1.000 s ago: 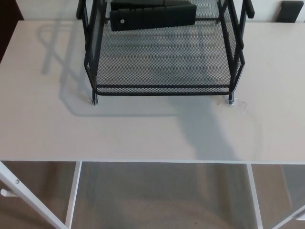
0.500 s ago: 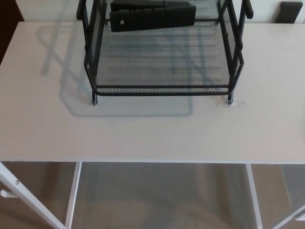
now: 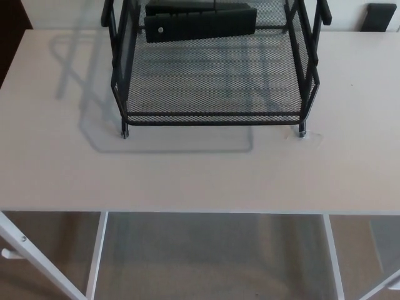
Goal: The robot walks towards a desk on which a file tray is kept in the middle and a stapler is kept to its right. The robot lifts the stapler using its right hand and places it on the file tray.
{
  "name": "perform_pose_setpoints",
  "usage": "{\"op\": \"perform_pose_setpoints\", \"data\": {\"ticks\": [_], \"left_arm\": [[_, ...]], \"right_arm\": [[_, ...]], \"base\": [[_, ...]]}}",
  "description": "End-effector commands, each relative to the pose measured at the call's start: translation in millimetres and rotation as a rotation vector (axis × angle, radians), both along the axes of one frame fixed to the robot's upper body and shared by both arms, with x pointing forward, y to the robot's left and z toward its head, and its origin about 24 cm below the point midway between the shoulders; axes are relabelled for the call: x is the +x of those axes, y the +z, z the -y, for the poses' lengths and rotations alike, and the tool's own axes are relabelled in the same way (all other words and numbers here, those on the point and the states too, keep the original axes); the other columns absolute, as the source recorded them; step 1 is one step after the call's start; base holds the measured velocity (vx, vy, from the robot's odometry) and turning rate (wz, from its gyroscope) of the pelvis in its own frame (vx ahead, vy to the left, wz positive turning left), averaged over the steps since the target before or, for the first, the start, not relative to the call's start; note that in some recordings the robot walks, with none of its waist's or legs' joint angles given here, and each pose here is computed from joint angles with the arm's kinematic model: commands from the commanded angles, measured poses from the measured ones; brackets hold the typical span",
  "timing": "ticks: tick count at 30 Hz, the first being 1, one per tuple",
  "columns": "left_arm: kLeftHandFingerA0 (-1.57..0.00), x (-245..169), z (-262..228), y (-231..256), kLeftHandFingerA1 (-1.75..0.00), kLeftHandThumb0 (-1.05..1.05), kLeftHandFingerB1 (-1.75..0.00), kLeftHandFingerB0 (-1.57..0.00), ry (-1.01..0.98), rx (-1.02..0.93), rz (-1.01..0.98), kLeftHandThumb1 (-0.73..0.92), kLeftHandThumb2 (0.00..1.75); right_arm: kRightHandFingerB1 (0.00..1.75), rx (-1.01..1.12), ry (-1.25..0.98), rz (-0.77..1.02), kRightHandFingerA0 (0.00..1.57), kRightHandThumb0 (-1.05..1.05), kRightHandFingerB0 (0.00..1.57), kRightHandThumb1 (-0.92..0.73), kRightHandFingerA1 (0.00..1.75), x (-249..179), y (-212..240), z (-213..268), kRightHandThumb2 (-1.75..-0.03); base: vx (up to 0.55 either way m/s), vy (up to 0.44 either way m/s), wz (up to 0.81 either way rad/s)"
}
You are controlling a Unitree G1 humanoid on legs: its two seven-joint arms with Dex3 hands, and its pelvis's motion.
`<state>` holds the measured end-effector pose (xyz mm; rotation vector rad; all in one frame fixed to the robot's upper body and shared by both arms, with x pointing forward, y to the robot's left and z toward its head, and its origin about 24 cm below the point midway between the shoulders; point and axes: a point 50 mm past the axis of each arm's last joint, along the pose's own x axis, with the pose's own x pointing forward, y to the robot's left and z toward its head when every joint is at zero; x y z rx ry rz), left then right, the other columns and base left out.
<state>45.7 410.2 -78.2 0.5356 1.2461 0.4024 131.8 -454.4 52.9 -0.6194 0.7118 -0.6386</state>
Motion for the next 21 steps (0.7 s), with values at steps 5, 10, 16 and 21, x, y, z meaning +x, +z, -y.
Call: {"op": "perform_pose_setpoints", "data": {"ticks": [5, 10, 16, 21], "left_arm": [[-0.35, -1.3, -13.3, 11.6, -0.59, -0.88, -0.40, -0.06, 0.019, 0.053, 0.021, 0.92, 0.74], [-0.36, -1.7, -12.1, 10.4, -0.64, -0.90, -0.53, -0.11, 0.027, 0.056, 0.024, 0.74, 1.10], [-0.36, 1.9, -12.3, 10.7, -0.64, -0.86, -0.44, -0.03, 0.024, 0.052, 0.024, 0.76, 1.16], [-0.33, 1.7, -12.8, 11.2, -0.63, -0.84, -0.46, -0.03, 0.013, 0.053, 0.022, 0.75, 1.15]], "right_arm": [[0.60, 0.167, -0.331, -0.435, 0.60, -0.93, 0.47, -0.80, 0.94, -108.7, -98.8, -14.4, -0.65], [0.48, 0.188, -0.156, -0.541, 0.05, -0.40, 0.00, -0.39, 0.54, -77.5, -105.1, -22.4, -1.03], [0.13, 0.228, -0.102, -0.410, 0.01, -0.89, 0.05, -0.63, 0.27, -73.2, -107.7, -29.9, -0.99], [0.14, 0.283, -0.042, -0.394, 0.01, -0.82, 0.02, -0.59, 0.23, -77.3, -110.1, -34.0, -0.97]], "base": [[0.00, 0.000, 0.00], [0.00, 0.000, 0.00], [0.00, 0.000, 0.00], [0.00, 0.000, 0.00]]}}
